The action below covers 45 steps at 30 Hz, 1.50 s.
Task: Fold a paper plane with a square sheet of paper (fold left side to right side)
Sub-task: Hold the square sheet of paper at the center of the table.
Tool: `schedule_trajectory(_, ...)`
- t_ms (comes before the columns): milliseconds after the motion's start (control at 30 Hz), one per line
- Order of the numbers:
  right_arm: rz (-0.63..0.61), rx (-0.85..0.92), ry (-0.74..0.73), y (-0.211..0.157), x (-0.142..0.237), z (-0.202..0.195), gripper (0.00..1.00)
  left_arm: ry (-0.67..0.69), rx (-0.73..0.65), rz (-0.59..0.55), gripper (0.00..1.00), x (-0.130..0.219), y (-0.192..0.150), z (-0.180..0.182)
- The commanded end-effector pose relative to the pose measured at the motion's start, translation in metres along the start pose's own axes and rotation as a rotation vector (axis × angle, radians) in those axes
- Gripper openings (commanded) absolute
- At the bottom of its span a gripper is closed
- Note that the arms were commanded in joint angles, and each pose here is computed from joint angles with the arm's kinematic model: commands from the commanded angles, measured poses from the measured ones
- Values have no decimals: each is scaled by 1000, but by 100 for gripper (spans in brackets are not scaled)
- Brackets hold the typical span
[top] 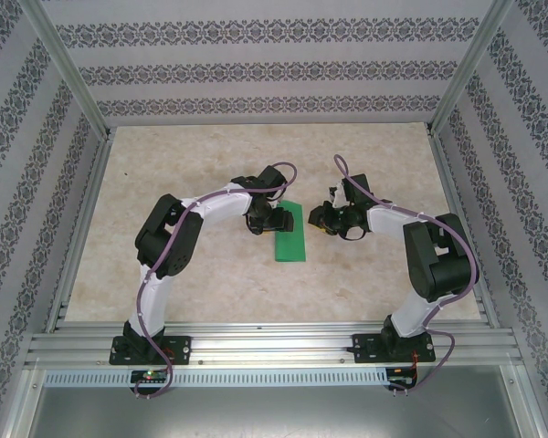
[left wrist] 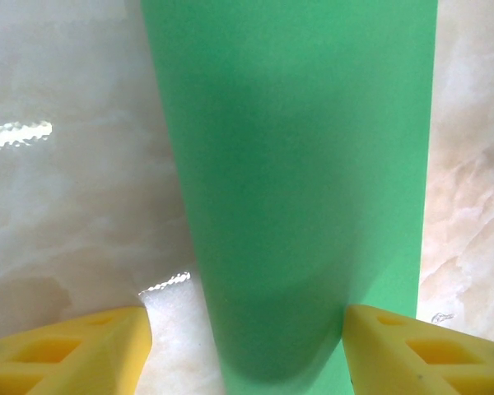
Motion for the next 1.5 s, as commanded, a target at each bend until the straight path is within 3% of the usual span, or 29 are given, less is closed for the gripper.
schedule_trajectory(0, -3, -8, 3, -2, 3, -1, 25, 9, -52, 78, 66, -44, -22, 2)
schedule_trajectory(367, 38, -2, 37, -8, -12, 9, 18, 12, -50, 79, 66, -44, -22, 2)
schedule_trajectory(1467, 16, -11, 13, -6, -6, 9, 18, 22, -22, 78, 66, -49, -21, 4)
Point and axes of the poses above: each hand's point on the last joint's axis, 136 mm out from that joint toward the fingers, its own x axis back along the fingers, its own z axis along the line the jaws close on, y = z × x, the point moved 1 cm from there along x, back along the fingers, and after that the axes turned 11 degrees about x, right-handed, at the moved point
